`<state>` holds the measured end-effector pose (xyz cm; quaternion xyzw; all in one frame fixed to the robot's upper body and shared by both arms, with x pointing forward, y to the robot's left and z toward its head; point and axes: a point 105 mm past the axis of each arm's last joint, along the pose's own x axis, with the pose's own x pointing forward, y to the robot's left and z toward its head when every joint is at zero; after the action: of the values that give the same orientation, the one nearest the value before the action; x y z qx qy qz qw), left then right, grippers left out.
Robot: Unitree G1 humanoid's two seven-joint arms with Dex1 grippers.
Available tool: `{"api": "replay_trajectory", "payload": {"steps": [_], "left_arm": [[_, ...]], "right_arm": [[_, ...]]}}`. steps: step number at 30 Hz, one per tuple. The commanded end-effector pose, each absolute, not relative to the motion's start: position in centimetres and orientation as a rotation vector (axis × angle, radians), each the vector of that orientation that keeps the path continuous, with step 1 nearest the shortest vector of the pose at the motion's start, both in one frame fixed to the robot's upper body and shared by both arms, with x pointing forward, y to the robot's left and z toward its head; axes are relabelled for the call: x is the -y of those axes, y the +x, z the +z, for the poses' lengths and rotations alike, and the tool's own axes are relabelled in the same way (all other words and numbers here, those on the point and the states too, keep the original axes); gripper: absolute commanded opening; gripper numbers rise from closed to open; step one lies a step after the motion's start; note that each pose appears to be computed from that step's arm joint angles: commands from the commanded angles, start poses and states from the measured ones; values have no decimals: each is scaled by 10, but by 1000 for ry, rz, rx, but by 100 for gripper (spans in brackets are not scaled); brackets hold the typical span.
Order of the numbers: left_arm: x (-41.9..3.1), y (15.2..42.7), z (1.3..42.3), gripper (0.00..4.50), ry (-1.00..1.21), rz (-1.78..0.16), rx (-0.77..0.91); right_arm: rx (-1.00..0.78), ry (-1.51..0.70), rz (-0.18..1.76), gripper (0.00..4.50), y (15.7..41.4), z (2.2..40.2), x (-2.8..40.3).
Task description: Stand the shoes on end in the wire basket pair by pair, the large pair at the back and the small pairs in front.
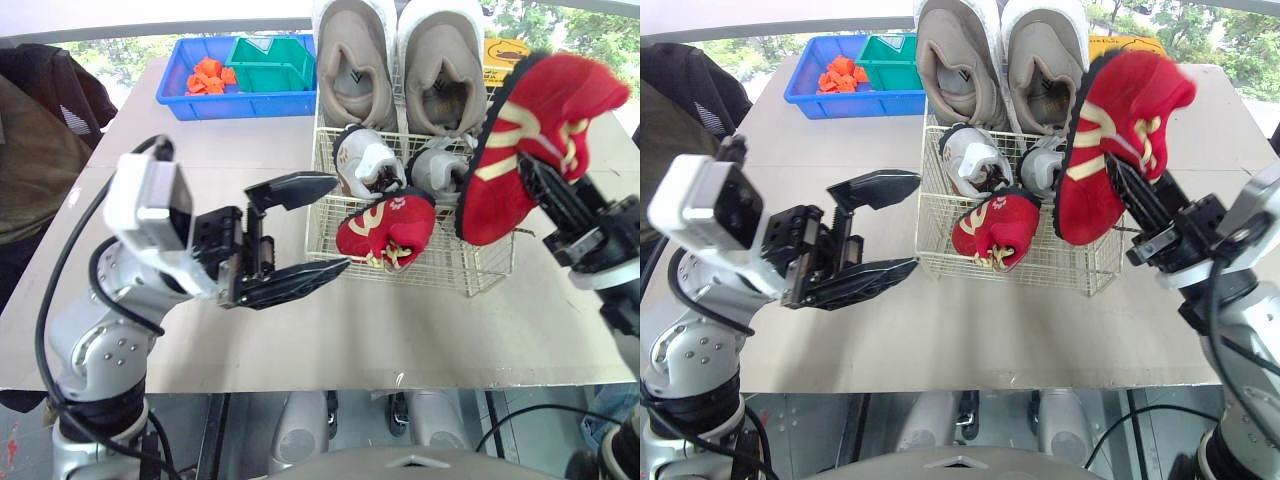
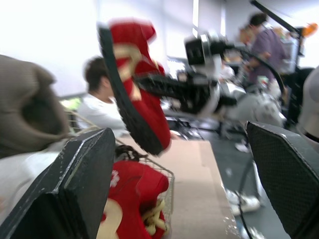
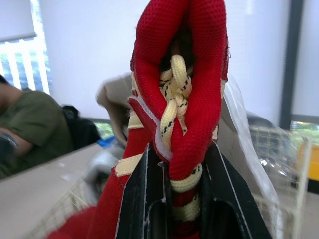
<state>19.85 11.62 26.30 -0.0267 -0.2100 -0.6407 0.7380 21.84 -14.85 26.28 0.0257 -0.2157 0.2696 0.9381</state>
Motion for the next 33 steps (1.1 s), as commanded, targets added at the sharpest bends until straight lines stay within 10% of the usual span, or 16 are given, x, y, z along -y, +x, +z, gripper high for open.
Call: {"api": "replay_trajectory", "payload": {"steps": [1,23,33], "left_arm": [[-138,184,246,450,-73,-1420,413],[-164,207,212,450,-33,-1336,226],[-160,210,211,450,-39,-1330,221]], "right_arm": [[528,-39,491,5,210,257,145],[373,71,593,5,238,169,134],[313,83,627,444,227,153,137]]}}
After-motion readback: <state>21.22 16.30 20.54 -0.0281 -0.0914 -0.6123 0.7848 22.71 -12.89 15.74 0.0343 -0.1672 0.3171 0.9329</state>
